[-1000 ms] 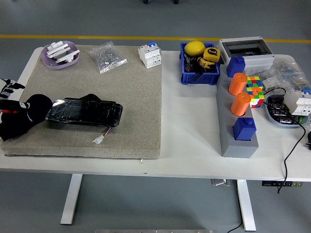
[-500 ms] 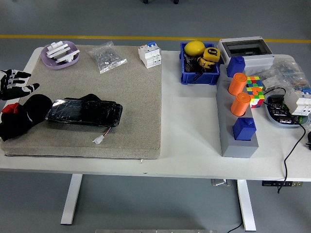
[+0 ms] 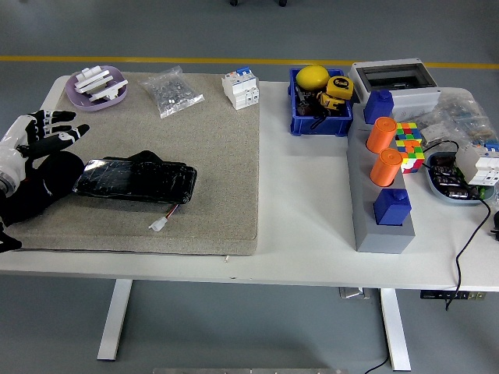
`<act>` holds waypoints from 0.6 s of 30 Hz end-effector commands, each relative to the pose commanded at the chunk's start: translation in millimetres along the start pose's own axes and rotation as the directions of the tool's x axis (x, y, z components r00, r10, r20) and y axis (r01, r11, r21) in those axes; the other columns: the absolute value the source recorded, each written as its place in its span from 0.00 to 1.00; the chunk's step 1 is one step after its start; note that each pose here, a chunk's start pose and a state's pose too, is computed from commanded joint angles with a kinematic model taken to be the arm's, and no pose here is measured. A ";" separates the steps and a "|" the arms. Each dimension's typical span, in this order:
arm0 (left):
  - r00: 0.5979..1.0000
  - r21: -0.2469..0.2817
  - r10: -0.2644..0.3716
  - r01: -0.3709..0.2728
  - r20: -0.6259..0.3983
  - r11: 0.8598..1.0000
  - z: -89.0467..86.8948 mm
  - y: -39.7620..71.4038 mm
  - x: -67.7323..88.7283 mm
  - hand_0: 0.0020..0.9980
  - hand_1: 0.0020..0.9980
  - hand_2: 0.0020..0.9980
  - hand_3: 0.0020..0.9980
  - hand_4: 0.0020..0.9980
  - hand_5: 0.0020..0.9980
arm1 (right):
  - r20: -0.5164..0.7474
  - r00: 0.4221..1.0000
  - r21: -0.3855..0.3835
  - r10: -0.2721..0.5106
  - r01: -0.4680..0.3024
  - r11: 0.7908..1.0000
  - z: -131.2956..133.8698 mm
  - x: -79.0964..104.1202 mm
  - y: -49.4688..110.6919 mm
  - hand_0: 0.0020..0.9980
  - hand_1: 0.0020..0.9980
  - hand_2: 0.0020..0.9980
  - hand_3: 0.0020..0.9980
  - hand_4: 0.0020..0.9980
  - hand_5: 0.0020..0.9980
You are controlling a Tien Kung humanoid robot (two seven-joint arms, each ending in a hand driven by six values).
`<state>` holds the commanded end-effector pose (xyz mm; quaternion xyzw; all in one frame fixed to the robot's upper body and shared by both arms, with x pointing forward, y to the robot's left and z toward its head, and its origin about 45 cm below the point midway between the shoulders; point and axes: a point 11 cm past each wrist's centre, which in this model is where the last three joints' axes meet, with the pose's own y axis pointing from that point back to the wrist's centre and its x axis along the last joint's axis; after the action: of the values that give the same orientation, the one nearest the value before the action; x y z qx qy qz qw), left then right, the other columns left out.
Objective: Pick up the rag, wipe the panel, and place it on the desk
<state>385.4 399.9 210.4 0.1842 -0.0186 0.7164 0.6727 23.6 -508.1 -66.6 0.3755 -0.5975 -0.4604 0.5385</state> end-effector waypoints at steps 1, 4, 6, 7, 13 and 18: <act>1.000 -0.012 0.000 -0.001 -0.030 1.000 0.0 0.5 -0.7 0.67 0.75 0.75 0.63 0.88 0.25 | 0.000 1.000 -0.003 -0.001 0.001 1.000 1.4 -0.4 -0.3 0.74 0.65 0.69 0.71 1.00 0.63; 0.995 -0.040 0.008 -0.012 -0.099 0.999 -0.5 0.8 0.1 0.67 0.75 0.75 0.63 0.88 0.25 | 0.003 1.000 -0.007 -0.003 0.003 1.000 3.5 -0.8 -0.7 0.74 0.65 0.69 0.71 1.00 0.63; 0.985 -0.065 0.016 -0.027 -0.169 0.998 -1.4 1.2 2.3 0.67 0.75 0.75 0.63 0.88 0.25 | 0.003 1.000 -0.009 -0.004 0.004 1.000 4.0 -1.3 -0.9 0.74 0.65 0.69 0.71 1.00 0.63; 0.980 -0.076 0.021 -0.037 -0.198 0.996 -1.5 1.5 3.8 0.65 0.72 0.69 0.59 0.89 0.27 | 0.004 1.000 -0.008 -0.004 0.004 1.000 3.8 -1.5 -0.9 0.74 0.65 0.69 0.71 1.00 0.63; 0.958 -0.125 0.039 -0.077 -0.284 0.989 -0.1 4.4 12.6 0.64 0.71 0.65 0.58 0.89 0.26 | 0.007 1.000 -0.005 -0.006 0.006 1.000 1.9 -2.3 -0.8 0.74 0.65 0.69 0.71 1.00 0.63; 0.952 -0.138 0.036 -0.081 -0.304 0.987 -1.1 6.5 16.1 0.63 0.71 0.64 0.58 0.89 0.26 | 0.006 1.000 -0.010 -0.007 0.007 1.000 2.8 -2.9 -1.2 0.74 0.65 0.69 0.71 1.00 0.63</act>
<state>378.4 415.0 215.5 0.0218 0.0249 0.7522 0.6581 21.2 -505.3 -68.5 0.3737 -0.5955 -0.4664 0.5368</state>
